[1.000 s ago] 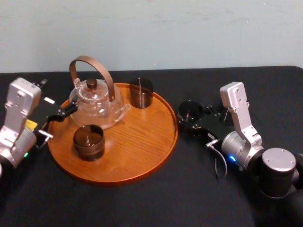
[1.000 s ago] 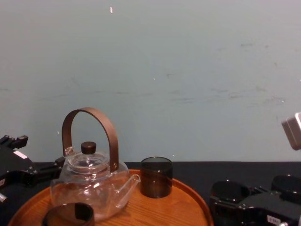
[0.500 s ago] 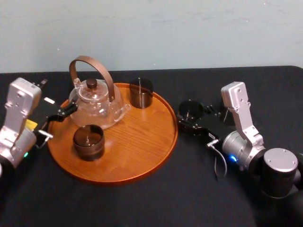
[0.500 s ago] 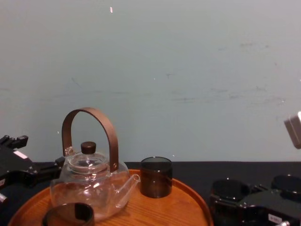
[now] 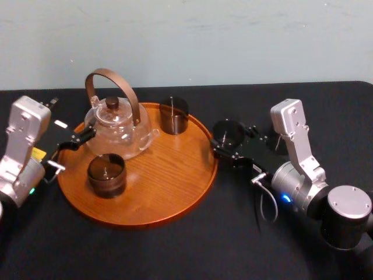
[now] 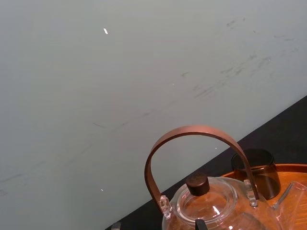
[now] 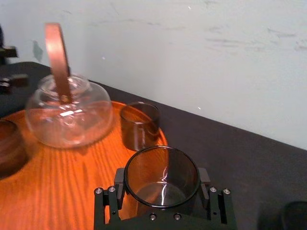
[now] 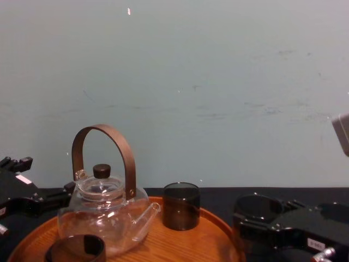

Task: Pick up the glass from the table and place it on the tray.

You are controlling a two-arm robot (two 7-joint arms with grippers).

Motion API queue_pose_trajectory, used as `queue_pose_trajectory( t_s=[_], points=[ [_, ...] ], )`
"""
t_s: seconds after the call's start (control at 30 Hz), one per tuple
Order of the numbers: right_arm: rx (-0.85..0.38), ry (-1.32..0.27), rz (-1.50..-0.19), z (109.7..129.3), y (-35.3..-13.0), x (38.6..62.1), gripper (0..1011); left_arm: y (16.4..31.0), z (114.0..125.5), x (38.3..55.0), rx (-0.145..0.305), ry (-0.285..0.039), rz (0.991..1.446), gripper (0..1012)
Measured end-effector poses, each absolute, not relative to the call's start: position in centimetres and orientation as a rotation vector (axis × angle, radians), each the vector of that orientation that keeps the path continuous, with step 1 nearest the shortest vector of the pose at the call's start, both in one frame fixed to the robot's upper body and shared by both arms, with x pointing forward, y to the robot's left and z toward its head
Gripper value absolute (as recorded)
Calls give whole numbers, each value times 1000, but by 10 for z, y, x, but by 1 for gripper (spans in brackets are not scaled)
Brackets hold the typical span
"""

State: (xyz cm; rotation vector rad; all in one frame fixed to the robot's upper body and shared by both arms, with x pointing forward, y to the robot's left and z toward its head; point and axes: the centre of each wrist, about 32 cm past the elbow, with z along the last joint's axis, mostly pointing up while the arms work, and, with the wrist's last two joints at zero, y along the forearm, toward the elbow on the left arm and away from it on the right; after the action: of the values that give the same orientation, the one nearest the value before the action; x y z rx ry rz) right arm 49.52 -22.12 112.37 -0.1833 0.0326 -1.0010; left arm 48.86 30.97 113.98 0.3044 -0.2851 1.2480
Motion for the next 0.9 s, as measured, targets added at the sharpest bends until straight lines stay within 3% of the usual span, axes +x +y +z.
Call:
queue_pose_trajectory(
  t_s=[0.5, 0.9],
  points=[
    [-167, 33, -885, 1132, -197, 480, 902, 310, 1140, 489, 304, -285, 1248, 1001],
    [-167, 35, -830, 1129, -179, 483, 902, 310, 1140, 489, 305, -285, 1248, 1001]
  ],
)
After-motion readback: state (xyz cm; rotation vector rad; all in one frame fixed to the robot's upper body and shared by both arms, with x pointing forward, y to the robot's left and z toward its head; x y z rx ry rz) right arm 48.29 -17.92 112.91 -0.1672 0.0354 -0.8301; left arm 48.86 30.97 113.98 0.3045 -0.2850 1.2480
